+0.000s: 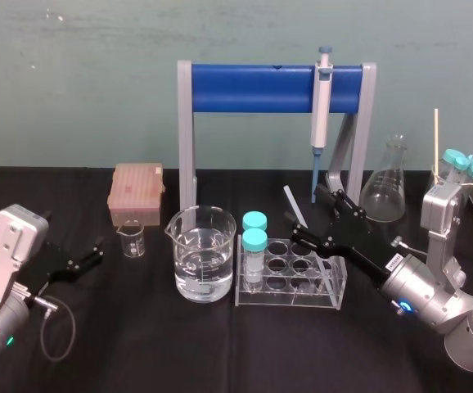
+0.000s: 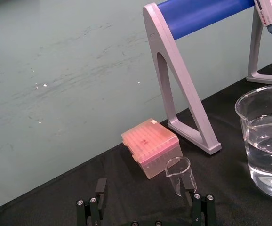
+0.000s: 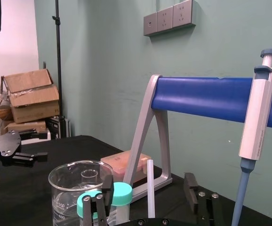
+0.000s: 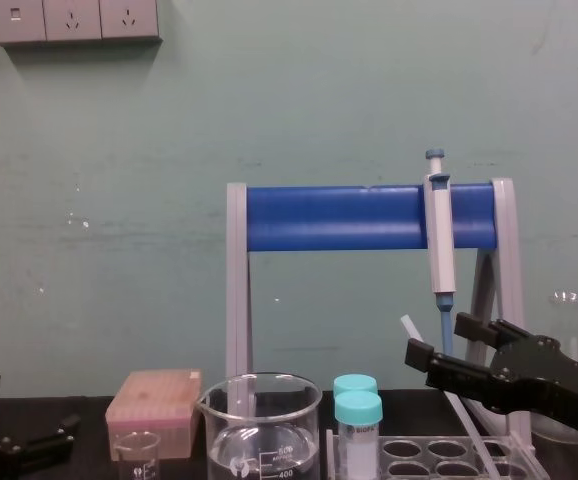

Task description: Pick up the stirring rod with one hand, then place it down.

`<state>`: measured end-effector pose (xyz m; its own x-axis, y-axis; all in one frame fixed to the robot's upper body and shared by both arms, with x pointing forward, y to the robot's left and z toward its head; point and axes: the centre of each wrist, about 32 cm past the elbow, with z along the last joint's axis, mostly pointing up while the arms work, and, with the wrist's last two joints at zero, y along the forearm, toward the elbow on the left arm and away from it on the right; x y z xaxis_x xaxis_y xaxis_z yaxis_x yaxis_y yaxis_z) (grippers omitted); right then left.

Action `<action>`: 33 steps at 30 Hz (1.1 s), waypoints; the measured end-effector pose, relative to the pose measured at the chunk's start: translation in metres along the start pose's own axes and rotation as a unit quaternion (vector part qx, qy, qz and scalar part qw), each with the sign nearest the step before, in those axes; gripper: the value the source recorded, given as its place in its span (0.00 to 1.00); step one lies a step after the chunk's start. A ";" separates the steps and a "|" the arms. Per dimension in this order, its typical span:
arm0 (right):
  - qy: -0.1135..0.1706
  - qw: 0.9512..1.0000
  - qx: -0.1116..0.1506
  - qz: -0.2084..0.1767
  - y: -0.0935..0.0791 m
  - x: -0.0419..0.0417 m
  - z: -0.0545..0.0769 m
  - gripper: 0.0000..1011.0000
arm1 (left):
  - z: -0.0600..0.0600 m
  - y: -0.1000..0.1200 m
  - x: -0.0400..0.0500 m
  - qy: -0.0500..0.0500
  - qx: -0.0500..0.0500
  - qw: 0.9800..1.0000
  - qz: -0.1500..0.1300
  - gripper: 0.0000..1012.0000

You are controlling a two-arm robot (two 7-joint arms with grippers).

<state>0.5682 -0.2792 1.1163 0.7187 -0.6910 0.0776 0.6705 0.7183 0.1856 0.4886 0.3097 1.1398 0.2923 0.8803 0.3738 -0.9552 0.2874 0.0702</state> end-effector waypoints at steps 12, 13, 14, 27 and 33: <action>-0.051 0.993 0.085 -0.070 0.007 0.0041 0.040 0.99 | 0.000 0.000 0.0000 0.000 0.000 1.000 0.000 0.99; -0.053 0.992 0.087 -0.081 0.006 0.0045 0.043 0.99 | 0.000 0.000 0.0000 0.000 0.000 1.000 0.000 0.99; -0.054 0.991 0.086 -0.093 0.005 0.0052 0.045 0.99 | 0.000 0.000 0.0000 0.000 0.000 1.000 0.000 0.99; 0.024 0.976 -0.046 -0.211 -0.037 -0.0093 0.042 0.99 | 0.000 0.000 0.0000 0.000 0.000 1.000 0.000 0.99; 0.058 0.971 -0.104 -0.207 -0.048 -0.0213 0.035 0.99 | 0.000 0.000 0.0000 0.000 0.000 1.000 0.000 0.99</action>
<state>0.5140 -0.3020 1.1404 0.3871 -0.9190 -0.0752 0.9206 0.3898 -0.0250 0.4886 0.3097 1.1398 0.2923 0.8803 0.3737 -0.9552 0.2874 0.0703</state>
